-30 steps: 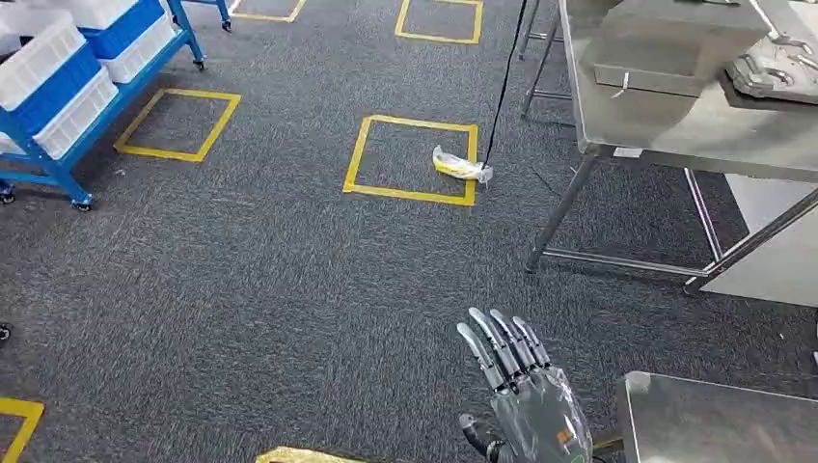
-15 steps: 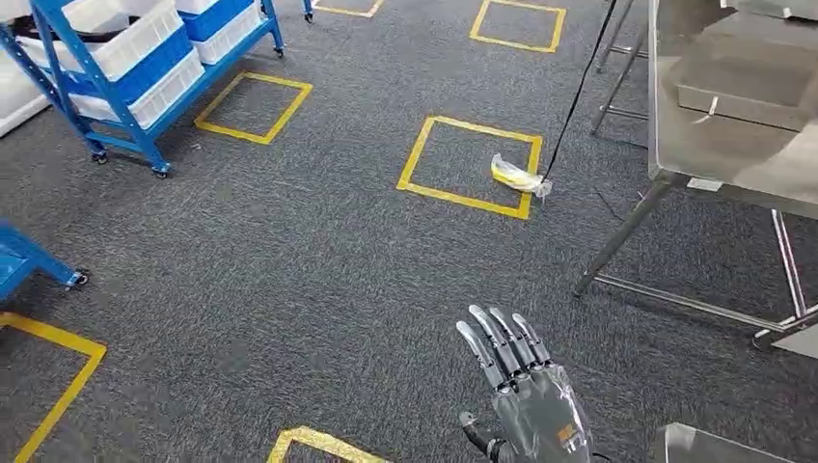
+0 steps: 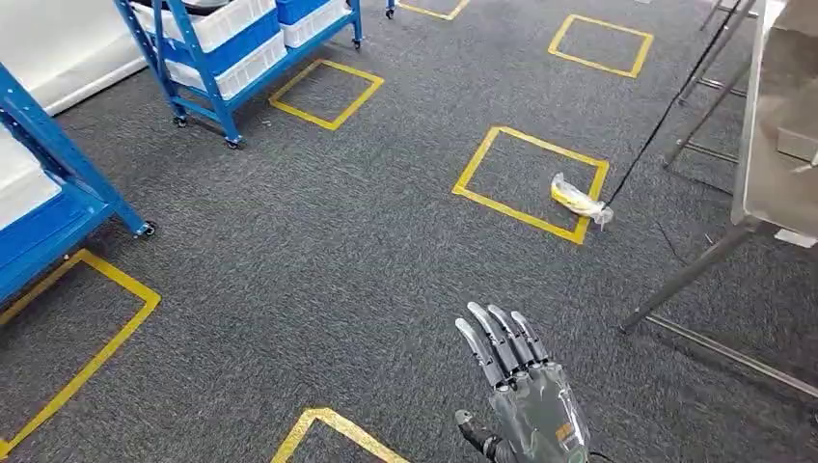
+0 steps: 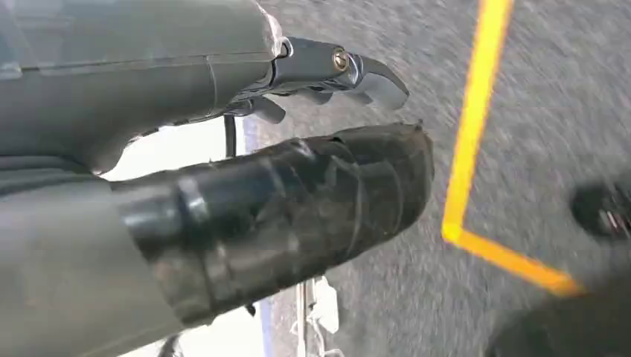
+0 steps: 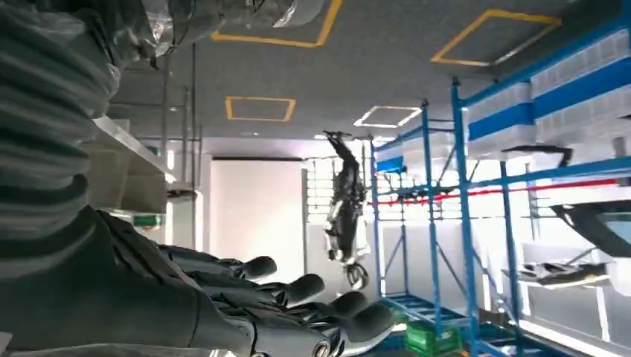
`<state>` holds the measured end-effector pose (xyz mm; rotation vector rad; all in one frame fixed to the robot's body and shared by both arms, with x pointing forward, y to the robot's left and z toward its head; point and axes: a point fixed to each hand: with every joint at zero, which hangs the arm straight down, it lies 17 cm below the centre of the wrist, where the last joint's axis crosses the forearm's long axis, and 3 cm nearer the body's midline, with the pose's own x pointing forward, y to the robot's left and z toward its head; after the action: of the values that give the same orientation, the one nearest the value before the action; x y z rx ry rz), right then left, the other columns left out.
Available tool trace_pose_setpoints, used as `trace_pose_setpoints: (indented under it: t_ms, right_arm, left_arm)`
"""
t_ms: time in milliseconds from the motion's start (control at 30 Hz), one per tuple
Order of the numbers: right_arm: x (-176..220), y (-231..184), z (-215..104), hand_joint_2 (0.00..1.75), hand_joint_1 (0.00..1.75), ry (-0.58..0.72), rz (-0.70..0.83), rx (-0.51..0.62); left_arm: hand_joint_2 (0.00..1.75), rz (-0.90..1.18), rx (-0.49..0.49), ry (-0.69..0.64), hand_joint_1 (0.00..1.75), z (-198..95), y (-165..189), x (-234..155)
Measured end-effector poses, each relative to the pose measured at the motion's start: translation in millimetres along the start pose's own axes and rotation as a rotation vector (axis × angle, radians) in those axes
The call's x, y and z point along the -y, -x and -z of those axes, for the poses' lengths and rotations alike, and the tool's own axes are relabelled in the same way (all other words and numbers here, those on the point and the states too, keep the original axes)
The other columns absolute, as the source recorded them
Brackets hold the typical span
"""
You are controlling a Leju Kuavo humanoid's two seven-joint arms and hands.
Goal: Take the parts from the cabinet and place them on the table.
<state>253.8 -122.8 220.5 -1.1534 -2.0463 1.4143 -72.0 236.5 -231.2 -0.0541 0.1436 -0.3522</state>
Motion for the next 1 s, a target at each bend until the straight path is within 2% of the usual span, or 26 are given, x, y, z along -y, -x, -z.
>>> trace_pose_setpoints:
  t_ms: [500,700,1000]
  right_arm:
    - [-0.1,-0.1,-0.9,1.75,0.00,-0.002,-0.001,0.006]
    - [-0.7,0.5,-1.6,1.75,0.00,-0.004,0.006,0.006]
    - [0.4,4.3,-0.8,1.75,0.00,0.000,0.001,0.001]
  left_arm:
    - [0.00,0.014,0.002,-0.019,0.00,0.7,0.5,-5.3]
    - [0.00,0.018,0.041,0.007,0.00,-0.3,-9.7,-1.2]
    - [0.00,0.004,0.048,-0.001,0.00,0.8,-8.0,-0.4]
